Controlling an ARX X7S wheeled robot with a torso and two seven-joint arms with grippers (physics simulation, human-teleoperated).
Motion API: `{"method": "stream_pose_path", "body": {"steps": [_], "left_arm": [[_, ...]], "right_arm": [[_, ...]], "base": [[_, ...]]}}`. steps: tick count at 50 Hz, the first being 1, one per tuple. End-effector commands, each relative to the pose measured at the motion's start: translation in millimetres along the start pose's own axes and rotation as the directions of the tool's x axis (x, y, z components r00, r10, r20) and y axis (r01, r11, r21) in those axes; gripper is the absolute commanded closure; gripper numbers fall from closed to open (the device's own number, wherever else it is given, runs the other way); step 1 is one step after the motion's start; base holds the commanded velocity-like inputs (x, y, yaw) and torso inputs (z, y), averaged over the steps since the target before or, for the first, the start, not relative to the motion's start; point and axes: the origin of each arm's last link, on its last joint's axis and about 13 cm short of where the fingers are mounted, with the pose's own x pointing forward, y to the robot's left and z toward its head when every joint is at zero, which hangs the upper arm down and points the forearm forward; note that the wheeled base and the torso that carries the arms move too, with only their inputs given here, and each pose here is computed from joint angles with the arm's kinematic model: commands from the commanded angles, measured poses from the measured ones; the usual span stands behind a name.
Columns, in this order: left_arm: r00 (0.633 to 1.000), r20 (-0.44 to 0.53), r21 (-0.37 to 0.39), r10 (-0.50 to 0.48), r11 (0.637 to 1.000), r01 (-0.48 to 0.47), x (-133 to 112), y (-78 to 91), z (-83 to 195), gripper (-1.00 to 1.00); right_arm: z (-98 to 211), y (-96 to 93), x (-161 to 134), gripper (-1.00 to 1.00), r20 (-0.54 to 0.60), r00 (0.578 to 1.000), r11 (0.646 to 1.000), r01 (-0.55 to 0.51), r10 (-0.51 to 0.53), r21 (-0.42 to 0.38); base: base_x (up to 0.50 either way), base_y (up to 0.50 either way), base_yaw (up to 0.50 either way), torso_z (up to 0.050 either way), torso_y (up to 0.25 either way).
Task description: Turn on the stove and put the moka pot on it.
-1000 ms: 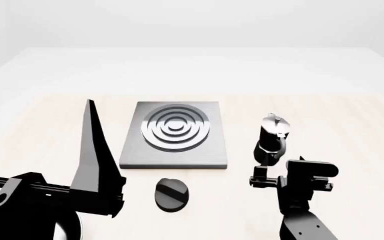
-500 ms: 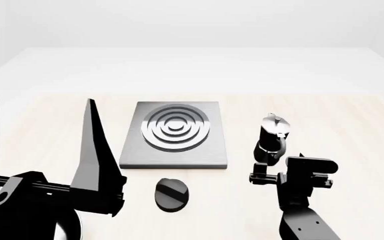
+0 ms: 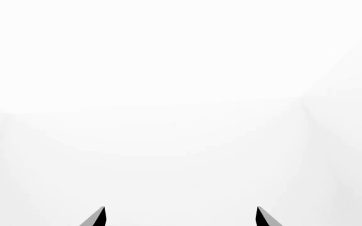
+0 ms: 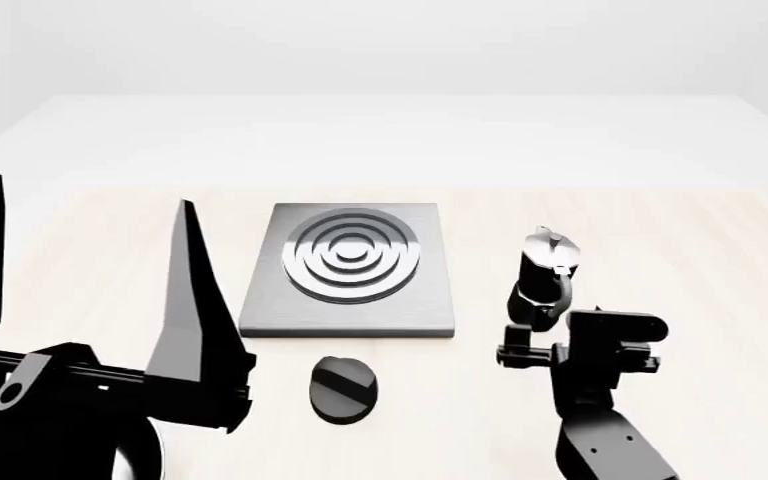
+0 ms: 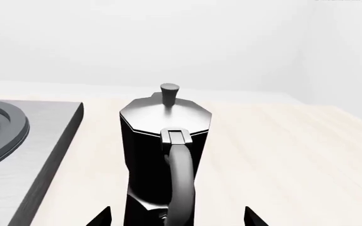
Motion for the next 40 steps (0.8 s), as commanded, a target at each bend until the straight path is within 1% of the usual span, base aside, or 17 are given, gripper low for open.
{"method": "stream_pose_path", "body": {"steps": [1, 26, 40], "left_arm": [[1.000, -0.004, -0.005, 0.001, 1.000, -0.001, 0.8, -0.4, -0.5, -1.00], [1.000, -0.003, -0.008, 0.000, 1.000, 0.000, 0.5, -0.3, -1.4, -1.00], [1.000, -0.005, -0.011, -0.002, 1.000, 0.002, 0.3, -0.5, -2.3, -1.00]], "right_arm": [[2.6, 2.0, 2.9, -1.00, 0.003, 1.000, 1.000, -0.008, 0.008, -0.006], [-4.4, 1.4, 8.6, -1.00, -0.018, 1.000, 1.000, 0.005, -0.005, -0.006], [-1.5, 3.1, 12.6, -1.00, -0.014, 1.000, 1.000, 0.002, -0.002, -0.002]], "base": [[0.00, 0.00, 0.00, 0.000, 0.000], [0.00, 0.00, 0.00, 0.000, 0.000], [0.00, 0.00, 0.00, 0.000, 0.000]]}}
